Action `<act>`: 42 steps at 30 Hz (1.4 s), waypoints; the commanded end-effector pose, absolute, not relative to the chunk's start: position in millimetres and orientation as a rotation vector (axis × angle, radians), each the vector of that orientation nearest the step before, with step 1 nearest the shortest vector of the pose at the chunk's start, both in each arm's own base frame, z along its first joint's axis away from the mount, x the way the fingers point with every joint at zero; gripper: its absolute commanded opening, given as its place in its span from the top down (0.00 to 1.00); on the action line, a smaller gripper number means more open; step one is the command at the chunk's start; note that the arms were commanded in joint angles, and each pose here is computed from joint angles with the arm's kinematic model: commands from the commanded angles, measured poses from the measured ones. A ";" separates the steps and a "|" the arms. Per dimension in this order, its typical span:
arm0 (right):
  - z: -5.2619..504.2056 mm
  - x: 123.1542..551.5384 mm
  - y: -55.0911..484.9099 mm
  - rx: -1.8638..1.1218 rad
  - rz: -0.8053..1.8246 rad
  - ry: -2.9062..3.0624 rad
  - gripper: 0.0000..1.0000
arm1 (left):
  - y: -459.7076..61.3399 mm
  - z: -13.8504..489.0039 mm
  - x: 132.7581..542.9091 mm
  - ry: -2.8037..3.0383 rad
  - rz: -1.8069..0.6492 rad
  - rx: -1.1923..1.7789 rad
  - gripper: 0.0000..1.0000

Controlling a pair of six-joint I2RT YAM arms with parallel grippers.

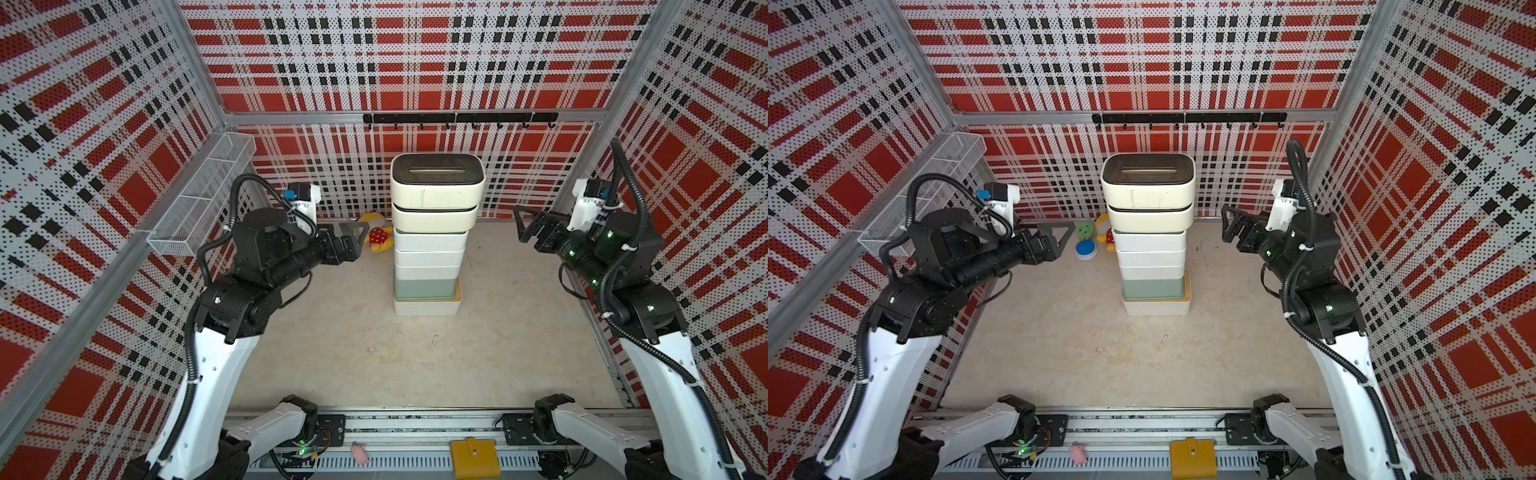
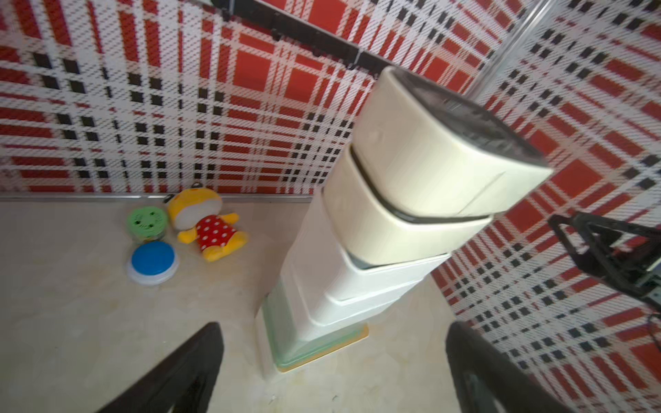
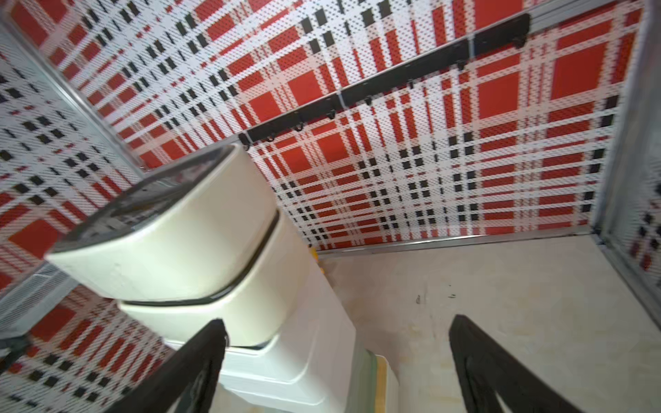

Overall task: Stack the tissue boxes
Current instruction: Reset both arms

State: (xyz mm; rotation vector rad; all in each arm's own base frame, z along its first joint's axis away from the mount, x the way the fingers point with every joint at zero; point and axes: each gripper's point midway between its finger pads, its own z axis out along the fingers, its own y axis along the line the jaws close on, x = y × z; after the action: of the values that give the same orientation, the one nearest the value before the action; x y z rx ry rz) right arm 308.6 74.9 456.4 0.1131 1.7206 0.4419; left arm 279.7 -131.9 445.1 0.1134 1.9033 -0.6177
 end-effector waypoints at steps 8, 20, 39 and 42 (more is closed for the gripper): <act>358.3 326.1 36.7 0.241 0.190 1.735 0.00 | -40.3 309.7 298.5 1.966 -0.135 -0.297 0.01; 268.3 342.6 12.9 0.299 0.098 1.826 0.00 | 50.3 229.8 327.8 1.742 0.455 -0.632 0.01; 179.4 369.6 -57.2 0.362 -0.235 1.757 0.00 | 21.3 150.7 372.0 1.627 0.431 -0.237 0.01; 168.0 370.6 -61.9 0.373 -0.245 1.759 0.00 | 12.7 144.7 376.2 1.679 0.415 -0.186 0.01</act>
State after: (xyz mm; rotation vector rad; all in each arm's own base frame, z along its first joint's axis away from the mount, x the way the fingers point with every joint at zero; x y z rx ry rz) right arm 363.6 -52.6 145.2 0.3823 1.8870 -0.2030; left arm 362.3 22.3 99.2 -0.1811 1.8510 0.4946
